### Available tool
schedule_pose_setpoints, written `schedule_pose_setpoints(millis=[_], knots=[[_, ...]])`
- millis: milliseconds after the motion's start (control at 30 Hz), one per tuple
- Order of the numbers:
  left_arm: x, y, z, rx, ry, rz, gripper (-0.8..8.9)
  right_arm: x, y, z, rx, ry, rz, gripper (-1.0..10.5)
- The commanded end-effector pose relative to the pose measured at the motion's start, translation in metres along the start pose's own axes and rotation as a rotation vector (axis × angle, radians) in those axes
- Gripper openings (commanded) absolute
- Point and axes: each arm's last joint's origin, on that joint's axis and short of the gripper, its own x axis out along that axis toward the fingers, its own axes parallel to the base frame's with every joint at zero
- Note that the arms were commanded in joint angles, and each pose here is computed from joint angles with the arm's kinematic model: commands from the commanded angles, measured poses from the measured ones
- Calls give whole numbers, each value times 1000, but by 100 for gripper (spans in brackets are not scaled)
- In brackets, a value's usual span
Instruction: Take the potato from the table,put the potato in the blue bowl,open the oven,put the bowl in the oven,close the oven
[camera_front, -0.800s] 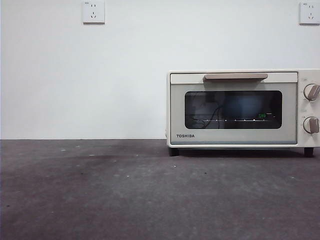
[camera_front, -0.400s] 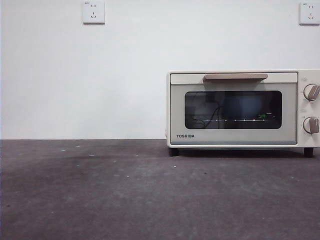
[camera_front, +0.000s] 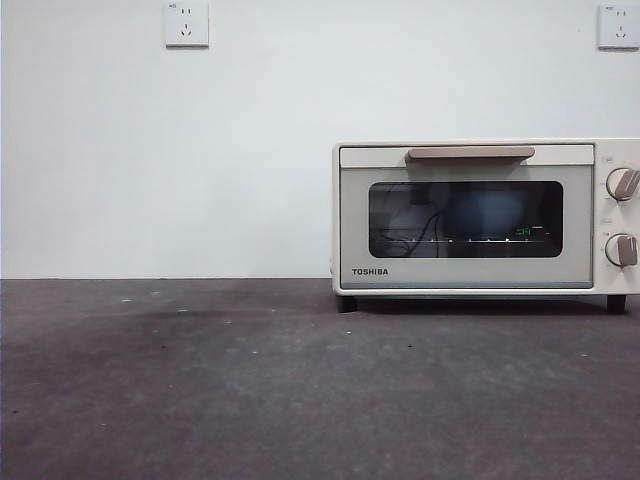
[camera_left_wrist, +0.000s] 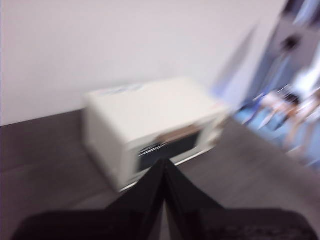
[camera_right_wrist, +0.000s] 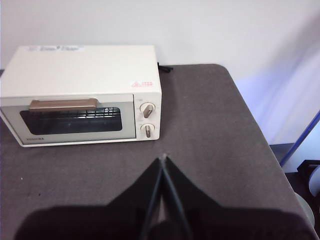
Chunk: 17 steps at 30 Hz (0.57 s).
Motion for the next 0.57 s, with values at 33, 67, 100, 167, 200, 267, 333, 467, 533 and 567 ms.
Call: schedule_pose_setpoints(millis=[33,67,100,167,200,267,333,467,533,567], knots=[[-10,6,-9,245,79,97,-4,10,3,2,-17,50,3,-1],[-11,9,-12,279,104,125,-4,14,4,3,-19,60,3,-1],[-13,12,-16,308,120,143,-4,19,5,5,-22,73,3,-1],[-19,17,-23,344,118,175,-4,27,7,9,-29,98,3,-1],[-22,20,-29,353,110,198,-4,33,9,10,-33,113,3,-1],[-27,26,-40,354,70,246,-4,43,12,14,-40,142,2,-1],[-31,32,-55,355,-2,303,-4,57,15,18,-50,179,2,-1],[-32,43,-93,376,-159,392,-4,85,23,24,-70,256,1,-1],[-27,50,-119,365,-232,420,-4,101,27,27,-81,299,1,-1],[-25,53,-131,344,-263,425,-4,110,29,28,-86,320,1,-1]])
